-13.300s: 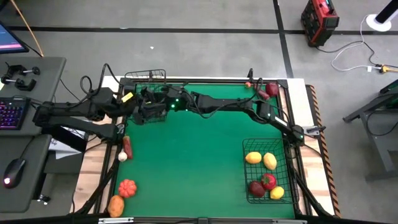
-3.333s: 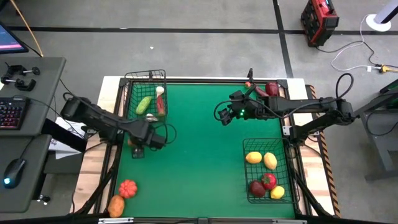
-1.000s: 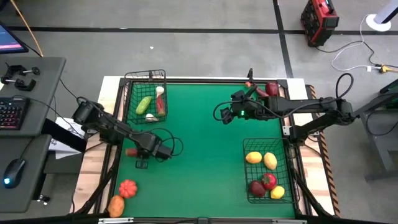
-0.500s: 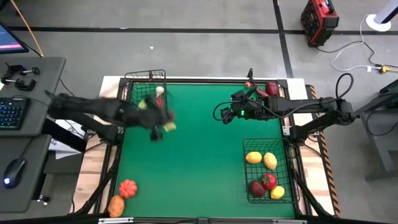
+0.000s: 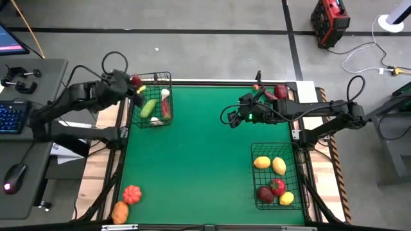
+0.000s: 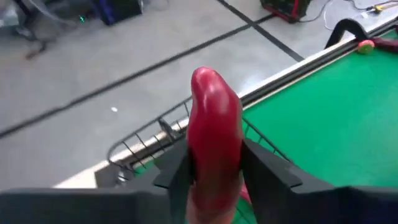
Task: Sort produce into baskets
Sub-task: Put the bottom red chili pepper into the top black wire basket, then put the orange pumpkin into the top black wire basket
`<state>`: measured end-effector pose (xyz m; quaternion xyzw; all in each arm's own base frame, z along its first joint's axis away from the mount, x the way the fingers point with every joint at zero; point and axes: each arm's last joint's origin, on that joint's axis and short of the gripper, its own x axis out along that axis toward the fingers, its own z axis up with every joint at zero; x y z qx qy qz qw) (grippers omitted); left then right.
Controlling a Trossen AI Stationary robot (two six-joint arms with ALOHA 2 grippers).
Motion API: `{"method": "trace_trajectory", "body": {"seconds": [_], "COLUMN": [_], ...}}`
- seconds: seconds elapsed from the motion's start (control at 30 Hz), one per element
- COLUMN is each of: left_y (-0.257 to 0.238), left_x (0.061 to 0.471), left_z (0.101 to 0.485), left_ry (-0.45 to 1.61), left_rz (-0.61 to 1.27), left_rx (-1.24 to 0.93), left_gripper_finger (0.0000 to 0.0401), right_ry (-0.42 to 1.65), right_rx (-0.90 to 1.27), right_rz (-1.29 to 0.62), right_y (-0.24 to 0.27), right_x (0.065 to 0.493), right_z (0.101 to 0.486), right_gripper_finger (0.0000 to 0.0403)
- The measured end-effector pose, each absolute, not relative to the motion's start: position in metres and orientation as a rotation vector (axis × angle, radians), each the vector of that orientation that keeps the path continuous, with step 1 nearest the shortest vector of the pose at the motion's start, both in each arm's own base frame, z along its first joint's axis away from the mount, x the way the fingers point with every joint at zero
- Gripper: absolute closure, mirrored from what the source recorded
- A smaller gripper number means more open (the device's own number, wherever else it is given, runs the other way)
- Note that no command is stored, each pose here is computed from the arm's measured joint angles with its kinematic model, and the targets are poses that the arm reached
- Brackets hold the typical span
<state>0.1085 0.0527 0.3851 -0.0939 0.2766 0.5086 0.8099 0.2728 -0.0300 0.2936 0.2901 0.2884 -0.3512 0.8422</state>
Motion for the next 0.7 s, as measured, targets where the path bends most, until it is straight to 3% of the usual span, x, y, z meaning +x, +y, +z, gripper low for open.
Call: {"method": "trace_trajectory", "body": {"seconds": [0.27, 0.43, 0.7], "left_y": [0.066, 0.067, 0.035], "left_x": [0.128, 0.134, 0.162], "left_z": [0.388, 0.395, 0.377], "left_ry": [0.549, 0.518, 0.542], "left_rz": [0.976, 0.898, 0.333], "left_rx": [-0.261, -0.316, -0.597], "left_gripper_finger": [0.0167, 0.0121, 0.0113], "right_ry": [0.620, 0.625, 0.647], "right_rx": [0.625, 0.620, 0.602], "right_rz": [-0.720, -0.710, -0.683], "right_y": [-0.029, -0.028, -0.018], "right_x": [0.273, 0.273, 0.273], "right_z": [0.293, 0.293, 0.292], "right_gripper_finger": [0.0108, 0.0108, 0.0108]}}
